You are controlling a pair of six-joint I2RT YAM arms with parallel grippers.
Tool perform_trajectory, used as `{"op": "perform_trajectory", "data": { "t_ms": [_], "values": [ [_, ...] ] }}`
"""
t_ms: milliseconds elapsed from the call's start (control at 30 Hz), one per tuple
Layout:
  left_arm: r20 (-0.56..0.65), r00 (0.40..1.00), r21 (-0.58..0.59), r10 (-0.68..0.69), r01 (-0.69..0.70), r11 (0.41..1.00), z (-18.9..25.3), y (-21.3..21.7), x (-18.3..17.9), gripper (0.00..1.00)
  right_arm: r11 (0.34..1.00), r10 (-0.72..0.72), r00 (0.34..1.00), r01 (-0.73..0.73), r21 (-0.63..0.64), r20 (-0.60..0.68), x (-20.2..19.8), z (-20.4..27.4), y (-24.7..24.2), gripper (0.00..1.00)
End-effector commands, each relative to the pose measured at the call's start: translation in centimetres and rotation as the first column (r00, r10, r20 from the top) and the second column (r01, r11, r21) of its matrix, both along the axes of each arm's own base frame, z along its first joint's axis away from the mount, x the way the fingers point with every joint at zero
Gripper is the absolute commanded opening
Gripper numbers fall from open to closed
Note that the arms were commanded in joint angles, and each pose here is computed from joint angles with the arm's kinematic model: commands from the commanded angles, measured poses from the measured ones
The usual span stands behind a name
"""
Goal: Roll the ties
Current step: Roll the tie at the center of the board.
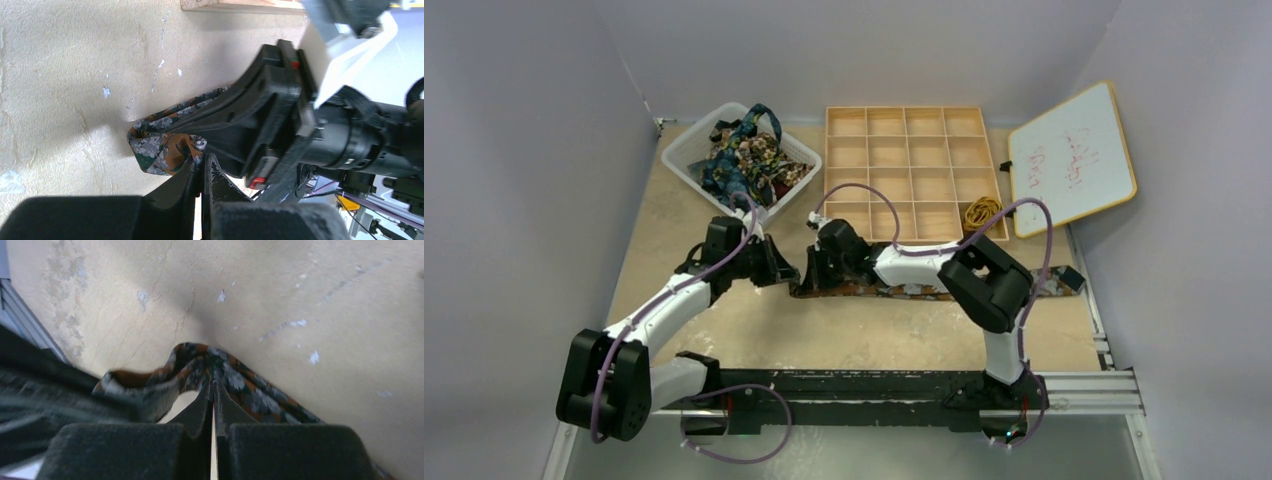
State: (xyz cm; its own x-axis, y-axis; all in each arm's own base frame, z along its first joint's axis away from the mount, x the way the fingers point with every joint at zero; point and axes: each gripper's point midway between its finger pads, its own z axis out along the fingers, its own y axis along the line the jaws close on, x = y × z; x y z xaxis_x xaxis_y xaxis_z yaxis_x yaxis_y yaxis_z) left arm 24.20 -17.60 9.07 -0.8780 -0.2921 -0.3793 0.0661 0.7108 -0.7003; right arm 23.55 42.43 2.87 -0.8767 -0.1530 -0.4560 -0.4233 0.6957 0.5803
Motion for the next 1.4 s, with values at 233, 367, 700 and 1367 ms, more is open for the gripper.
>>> {"op": "perform_trajectory", "data": {
  "t_ms": [233, 367, 700, 1367],
  "values": [
    [0.11, 0.993, -0.007, -0.052, 0.053, 0.999, 1.4, -1.4, 1.5, 0.0, 0.962, -0.268, 0.959, 0.262, 0.077, 0.089, 3.3, 6.7, -6.7, 0.05],
    [0.105, 0.991, 0.001, -0.083, 0.083, 0.997, 0.9, -2.6, 1.4, 0.0, 0.935, -0.353, 0.929, 0.346, 0.076, 0.112, 4.2, 7.0, -9.5, 0.07],
    [0.078, 0.994, -0.008, -0.079, 0.08, 0.997, -0.7, -6.0, 2.6, 0.0, 0.94, -0.34, 0.933, 0.332, 0.081, 0.118, 3.5, 7.8, -10.9, 0.06],
    [-0.004, 0.998, 0.023, -0.069, 0.069, 0.997, -1.8, -8.0, 1.9, 0.42, 0.963, -0.211, 0.976, 0.217, 0.162, -0.051, 0.5, 5.7, -8.8, 0.29]
  ]
}}
